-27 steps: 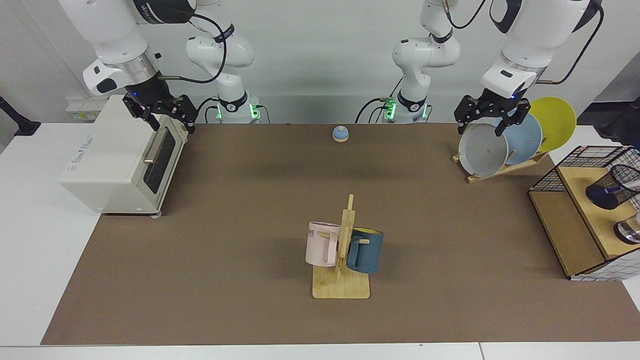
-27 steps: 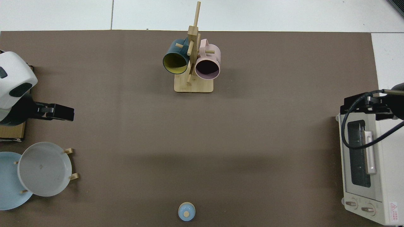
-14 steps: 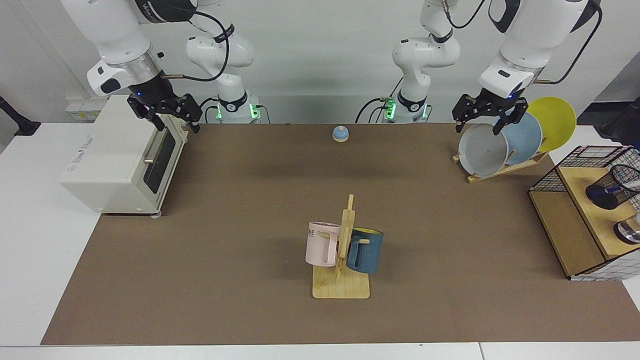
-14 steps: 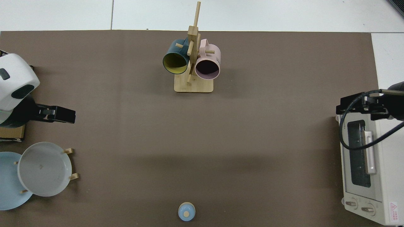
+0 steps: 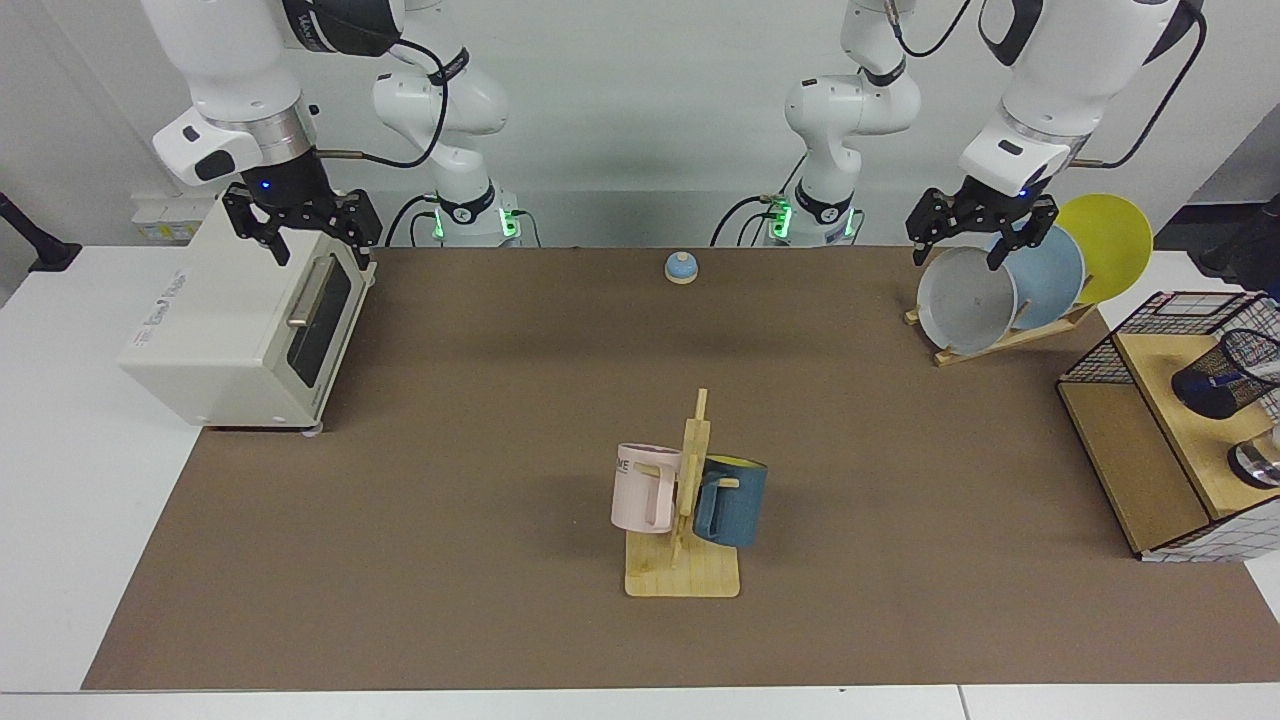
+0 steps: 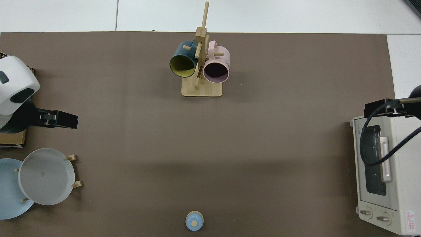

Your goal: Put markers into pen holder

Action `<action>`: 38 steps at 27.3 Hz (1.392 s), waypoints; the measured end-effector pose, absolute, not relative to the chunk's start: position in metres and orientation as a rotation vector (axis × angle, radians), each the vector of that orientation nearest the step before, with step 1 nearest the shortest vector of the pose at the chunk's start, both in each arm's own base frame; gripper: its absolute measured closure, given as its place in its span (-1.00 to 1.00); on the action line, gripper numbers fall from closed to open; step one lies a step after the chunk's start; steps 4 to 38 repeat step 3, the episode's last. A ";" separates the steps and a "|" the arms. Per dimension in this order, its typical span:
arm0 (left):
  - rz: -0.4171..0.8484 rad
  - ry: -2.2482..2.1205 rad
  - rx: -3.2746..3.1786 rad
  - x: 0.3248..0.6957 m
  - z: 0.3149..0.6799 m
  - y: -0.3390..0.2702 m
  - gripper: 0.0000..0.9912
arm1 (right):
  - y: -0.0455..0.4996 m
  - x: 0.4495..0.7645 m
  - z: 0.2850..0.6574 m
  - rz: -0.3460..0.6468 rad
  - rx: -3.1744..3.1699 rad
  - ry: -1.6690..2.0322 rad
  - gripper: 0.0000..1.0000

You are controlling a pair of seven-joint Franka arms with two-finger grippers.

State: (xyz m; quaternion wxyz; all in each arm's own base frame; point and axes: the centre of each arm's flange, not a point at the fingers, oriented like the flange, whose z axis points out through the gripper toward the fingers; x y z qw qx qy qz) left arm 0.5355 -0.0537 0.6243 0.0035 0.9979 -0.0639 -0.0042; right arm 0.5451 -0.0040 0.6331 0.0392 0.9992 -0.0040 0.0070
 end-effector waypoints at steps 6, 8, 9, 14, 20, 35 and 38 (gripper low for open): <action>-0.013 -0.201 3.128 0.535 0.624 -0.054 -1.00 | -0.005 0.545 0.633 0.020 3.063 0.013 -1.00; -0.013 -0.201 3.128 0.535 0.624 -0.054 -1.00 | -0.005 0.545 0.633 0.020 3.063 0.013 -1.00; -0.013 -0.201 3.128 0.535 0.624 -0.054 -1.00 | -0.005 0.545 0.633 0.020 3.063 0.013 -1.00; -0.013 -0.201 3.128 0.535 0.624 -0.054 -1.00 | -0.005 0.545 0.633 0.020 3.063 0.013 -1.00; -0.013 -0.201 3.128 0.535 0.624 -0.054 -1.00 | -0.005 0.545 0.633 0.020 3.063 0.013 -1.00; -0.013 -0.201 3.128 0.535 0.624 -0.054 -1.00 | -0.005 0.545 0.633 0.020 3.063 0.013 -1.00; -0.013 -0.201 3.128 0.535 0.624 -0.054 -1.00 | -0.005 0.545 0.633 0.020 3.063 0.013 -1.00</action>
